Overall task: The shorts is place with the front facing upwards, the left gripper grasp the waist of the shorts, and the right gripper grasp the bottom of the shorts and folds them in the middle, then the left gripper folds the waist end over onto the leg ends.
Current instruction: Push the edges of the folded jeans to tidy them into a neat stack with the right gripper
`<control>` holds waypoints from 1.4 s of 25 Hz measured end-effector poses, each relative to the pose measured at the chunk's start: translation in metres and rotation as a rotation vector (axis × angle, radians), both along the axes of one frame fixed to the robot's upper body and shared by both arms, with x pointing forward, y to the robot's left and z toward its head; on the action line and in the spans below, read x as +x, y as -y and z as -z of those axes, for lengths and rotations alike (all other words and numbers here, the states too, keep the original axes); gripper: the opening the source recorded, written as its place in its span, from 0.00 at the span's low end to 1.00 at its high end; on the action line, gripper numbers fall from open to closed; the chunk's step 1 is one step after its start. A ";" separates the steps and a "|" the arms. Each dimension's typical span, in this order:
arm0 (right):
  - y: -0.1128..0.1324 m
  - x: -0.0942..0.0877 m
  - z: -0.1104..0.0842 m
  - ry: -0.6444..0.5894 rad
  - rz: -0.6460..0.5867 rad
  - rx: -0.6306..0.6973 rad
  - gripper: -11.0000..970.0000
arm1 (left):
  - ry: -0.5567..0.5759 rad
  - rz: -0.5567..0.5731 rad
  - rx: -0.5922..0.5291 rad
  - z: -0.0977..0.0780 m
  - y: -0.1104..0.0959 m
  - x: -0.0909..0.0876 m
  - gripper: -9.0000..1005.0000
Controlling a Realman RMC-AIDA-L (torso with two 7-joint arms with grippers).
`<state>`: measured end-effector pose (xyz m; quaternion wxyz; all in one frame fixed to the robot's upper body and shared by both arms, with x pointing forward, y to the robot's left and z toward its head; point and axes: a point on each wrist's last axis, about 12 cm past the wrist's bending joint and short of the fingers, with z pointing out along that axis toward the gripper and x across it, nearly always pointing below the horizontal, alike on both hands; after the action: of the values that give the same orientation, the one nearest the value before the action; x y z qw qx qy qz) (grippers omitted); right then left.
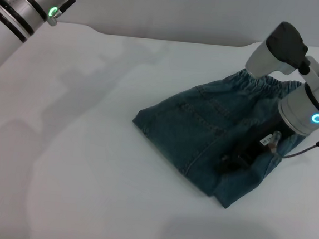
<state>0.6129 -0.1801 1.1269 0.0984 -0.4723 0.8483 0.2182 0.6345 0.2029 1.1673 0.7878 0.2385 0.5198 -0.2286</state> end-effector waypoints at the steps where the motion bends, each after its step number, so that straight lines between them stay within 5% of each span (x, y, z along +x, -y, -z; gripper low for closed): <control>1: -0.001 0.001 -0.001 0.005 0.000 0.002 0.36 | 0.000 0.000 0.000 0.000 0.000 0.000 0.66; 35: -0.025 0.022 -0.025 0.124 0.047 0.135 0.36 | 0.035 0.009 0.019 -0.006 0.002 -0.002 0.66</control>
<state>0.6346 -0.1552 1.1520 0.1875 -0.4570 0.8349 0.2429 0.6321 0.2008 1.1729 0.7935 0.2525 0.5069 -0.2228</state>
